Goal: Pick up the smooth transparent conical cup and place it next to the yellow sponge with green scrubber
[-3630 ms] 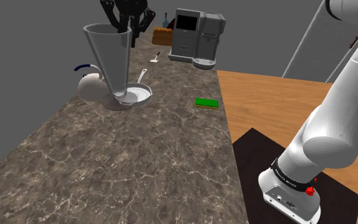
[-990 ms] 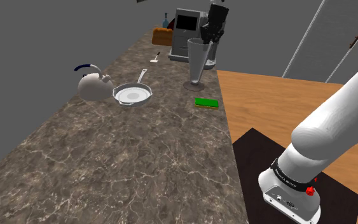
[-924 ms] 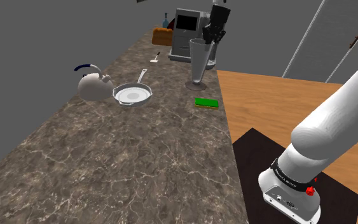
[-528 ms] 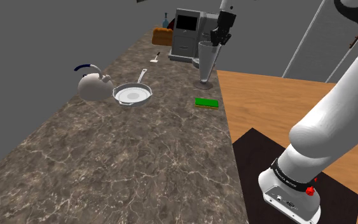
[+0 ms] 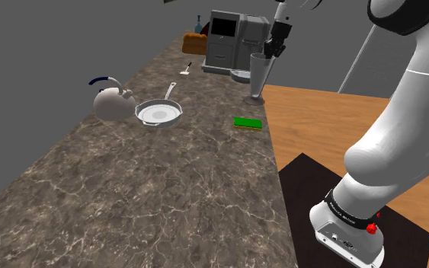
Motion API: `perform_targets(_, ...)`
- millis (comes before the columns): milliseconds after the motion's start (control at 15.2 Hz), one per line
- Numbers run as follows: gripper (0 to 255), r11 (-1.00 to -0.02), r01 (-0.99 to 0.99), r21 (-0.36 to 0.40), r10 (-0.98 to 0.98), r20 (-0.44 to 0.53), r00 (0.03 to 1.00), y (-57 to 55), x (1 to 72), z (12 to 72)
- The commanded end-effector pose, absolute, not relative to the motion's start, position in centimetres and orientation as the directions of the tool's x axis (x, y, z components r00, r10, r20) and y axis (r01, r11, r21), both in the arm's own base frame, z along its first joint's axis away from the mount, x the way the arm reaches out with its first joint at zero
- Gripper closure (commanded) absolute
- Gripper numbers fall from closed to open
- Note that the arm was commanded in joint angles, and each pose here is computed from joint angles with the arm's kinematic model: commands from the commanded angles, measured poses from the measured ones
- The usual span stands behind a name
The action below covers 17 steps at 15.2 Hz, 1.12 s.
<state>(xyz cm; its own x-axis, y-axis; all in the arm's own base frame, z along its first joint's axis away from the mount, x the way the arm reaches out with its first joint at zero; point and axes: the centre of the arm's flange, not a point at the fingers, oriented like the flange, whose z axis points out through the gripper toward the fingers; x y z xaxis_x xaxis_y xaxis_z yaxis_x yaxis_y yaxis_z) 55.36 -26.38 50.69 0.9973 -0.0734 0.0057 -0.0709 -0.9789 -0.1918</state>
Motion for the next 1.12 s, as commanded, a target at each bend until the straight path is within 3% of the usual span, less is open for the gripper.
perform_targets(0, 255, -0.979, -0.07, -0.191, -0.072, 0.007, 0.997, -29.0, 55.4, 50.1)
perform_targets(1056, 255, -0.979, -0.07, -0.191, -0.072, 0.007, 0.997, -30.1, 55.6, 41.4)
